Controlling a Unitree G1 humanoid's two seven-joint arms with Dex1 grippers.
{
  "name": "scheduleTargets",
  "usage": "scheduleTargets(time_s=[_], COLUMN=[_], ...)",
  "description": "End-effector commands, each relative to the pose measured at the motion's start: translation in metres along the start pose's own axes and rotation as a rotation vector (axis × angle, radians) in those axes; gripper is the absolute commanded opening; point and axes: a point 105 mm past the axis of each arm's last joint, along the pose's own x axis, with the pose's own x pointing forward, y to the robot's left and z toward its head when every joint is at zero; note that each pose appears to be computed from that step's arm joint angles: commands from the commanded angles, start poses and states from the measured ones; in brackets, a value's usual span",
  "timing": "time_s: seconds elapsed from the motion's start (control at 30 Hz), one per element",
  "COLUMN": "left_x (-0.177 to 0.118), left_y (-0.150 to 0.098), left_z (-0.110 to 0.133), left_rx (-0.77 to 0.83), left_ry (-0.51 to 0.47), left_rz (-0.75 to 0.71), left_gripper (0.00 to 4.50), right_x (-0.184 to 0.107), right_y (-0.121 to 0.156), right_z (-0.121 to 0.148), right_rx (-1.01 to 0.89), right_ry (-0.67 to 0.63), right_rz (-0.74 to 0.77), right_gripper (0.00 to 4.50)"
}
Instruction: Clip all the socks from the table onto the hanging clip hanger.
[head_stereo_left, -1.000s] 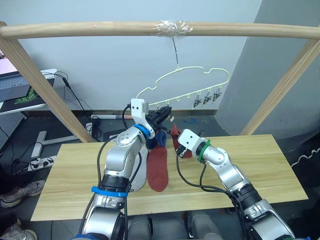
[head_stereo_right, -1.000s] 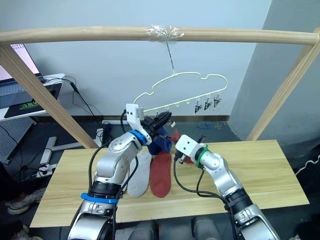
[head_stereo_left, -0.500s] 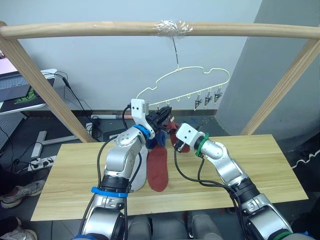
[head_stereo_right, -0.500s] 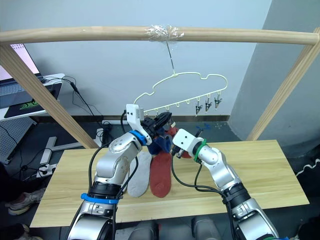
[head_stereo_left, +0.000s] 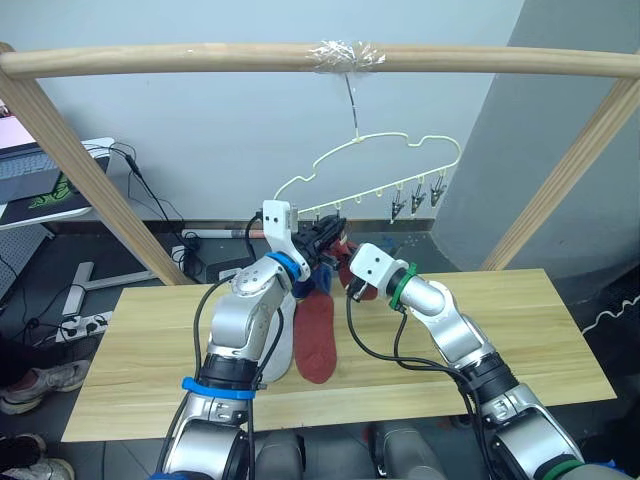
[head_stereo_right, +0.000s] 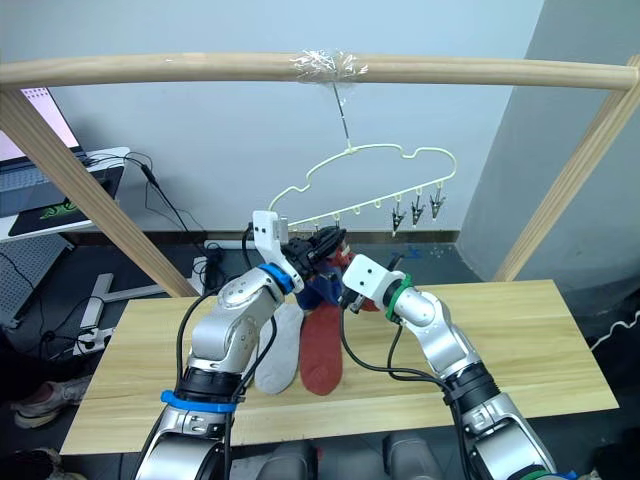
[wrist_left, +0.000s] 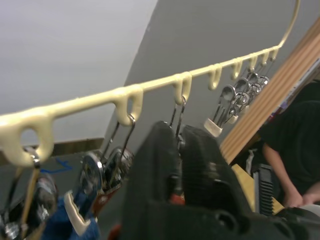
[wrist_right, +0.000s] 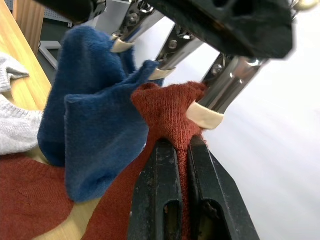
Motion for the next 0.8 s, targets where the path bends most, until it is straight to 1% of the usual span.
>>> scheduleTargets(time_s=[0.03, 0.1, 0.17, 0.2, 0.23, 0.27, 0.33, 0.4, 0.6, 0.7, 0.8], left_x=[-0.003, -0.006, -0.010, -0.013, -0.014, -0.017, -0.022, -0.027, -0.048, -0.059, -0.065], left_y=[-0.004, -0.004, -0.005, -0.004, -0.004, -0.002, -0.001, -0.001, -0.004, -0.012, -0.015], left_z=[0.000, -0.002, -0.001, -0.001, -0.001, -0.002, -0.002, -0.002, -0.008, -0.009, -0.008], left_rx=[0.008, 0.030, 0.048, 0.059, 0.067, 0.081, 0.106, 0.141, 0.324, 0.407, 0.443], left_ry=[0.005, 0.015, 0.019, 0.022, 0.024, 0.029, 0.037, 0.049, 0.101, 0.102, 0.100], left_rz=[-0.015, -0.021, -0.032, -0.030, -0.028, -0.024, -0.024, -0.035, -0.116, -0.203, -0.243], left_gripper=[2.13, 2.73, 3.32, 3.34, 3.34, 3.34, 3.34, 3.34, 3.34, 3.34, 3.34], right_x=[0.003, 0.004, 0.004, 0.004, 0.004, 0.003, 0.000, -0.006, -0.031, -0.045, -0.051], right_y=[-0.012, -0.012, -0.011, -0.009, -0.008, -0.006, -0.004, -0.004, -0.011, -0.028, -0.042], right_z=[0.019, 0.020, 0.020, 0.019, 0.018, 0.016, 0.012, 0.010, 0.003, 0.007, 0.011], right_rx=[0.000, 0.024, 0.037, 0.035, 0.033, 0.016, -0.009, -0.014, 0.022, 0.101, 0.161], right_ry=[-0.066, -0.078, -0.077, -0.070, -0.064, -0.050, -0.033, -0.026, 0.011, 0.014, 0.017], right_rz=[-0.034, -0.035, -0.026, -0.015, -0.007, 0.006, 0.022, 0.030, 0.013, -0.067, -0.130], right_gripper=[0.00, 0.00, 0.53, 0.75, 1.05, 1.48, 2.00, 2.00, 2.00, 2.00, 2.00])
